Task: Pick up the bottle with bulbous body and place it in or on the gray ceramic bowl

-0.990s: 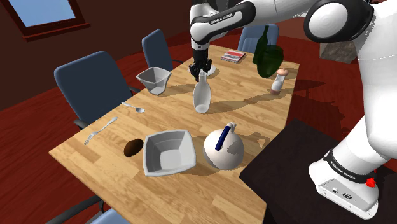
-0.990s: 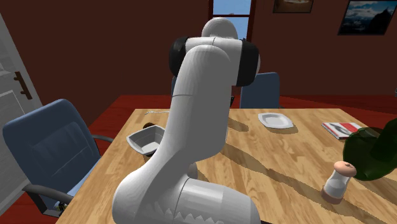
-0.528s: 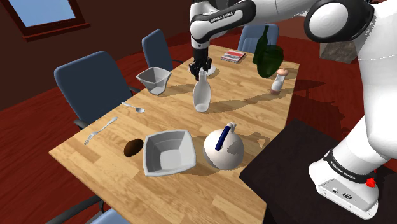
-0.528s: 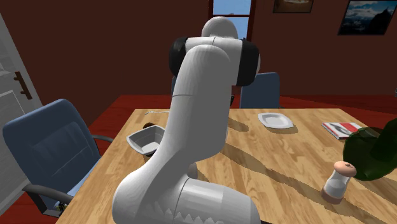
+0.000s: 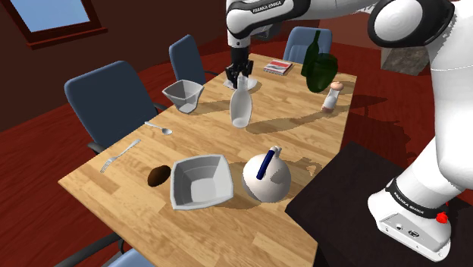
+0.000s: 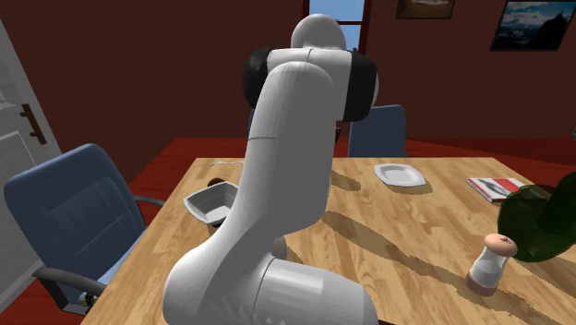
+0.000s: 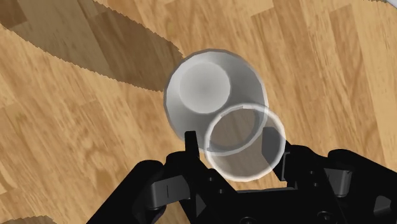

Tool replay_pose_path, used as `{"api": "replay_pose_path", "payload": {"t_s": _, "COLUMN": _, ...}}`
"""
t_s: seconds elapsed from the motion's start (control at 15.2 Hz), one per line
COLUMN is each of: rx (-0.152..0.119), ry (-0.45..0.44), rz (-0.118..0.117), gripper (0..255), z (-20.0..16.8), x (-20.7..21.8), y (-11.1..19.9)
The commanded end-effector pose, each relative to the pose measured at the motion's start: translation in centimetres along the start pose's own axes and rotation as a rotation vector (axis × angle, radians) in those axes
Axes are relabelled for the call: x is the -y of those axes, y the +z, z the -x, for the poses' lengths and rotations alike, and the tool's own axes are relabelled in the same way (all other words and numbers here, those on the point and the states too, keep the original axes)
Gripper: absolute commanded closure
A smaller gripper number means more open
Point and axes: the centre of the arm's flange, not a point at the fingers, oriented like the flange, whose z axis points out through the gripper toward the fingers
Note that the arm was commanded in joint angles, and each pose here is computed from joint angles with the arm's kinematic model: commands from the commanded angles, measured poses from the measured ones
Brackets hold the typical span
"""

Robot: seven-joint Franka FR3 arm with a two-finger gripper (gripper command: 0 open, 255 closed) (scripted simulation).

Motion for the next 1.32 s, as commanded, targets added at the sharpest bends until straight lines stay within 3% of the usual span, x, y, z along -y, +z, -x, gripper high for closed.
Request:
{"api": "replay_pose_path", "payload": {"t_s": 0.0, "rx": 0.0, "ry": 0.0, "rz": 0.0, "gripper": 255, "z": 0.1, "x": 0.0, "y": -1.2}}
{"api": "replay_pose_path", "payload": {"t_s": 1.25, "rx": 0.0, "ry": 0.0, "rz": 0.0, "gripper": 255, "z": 0.8, "x": 0.0, "y": -10.9}}
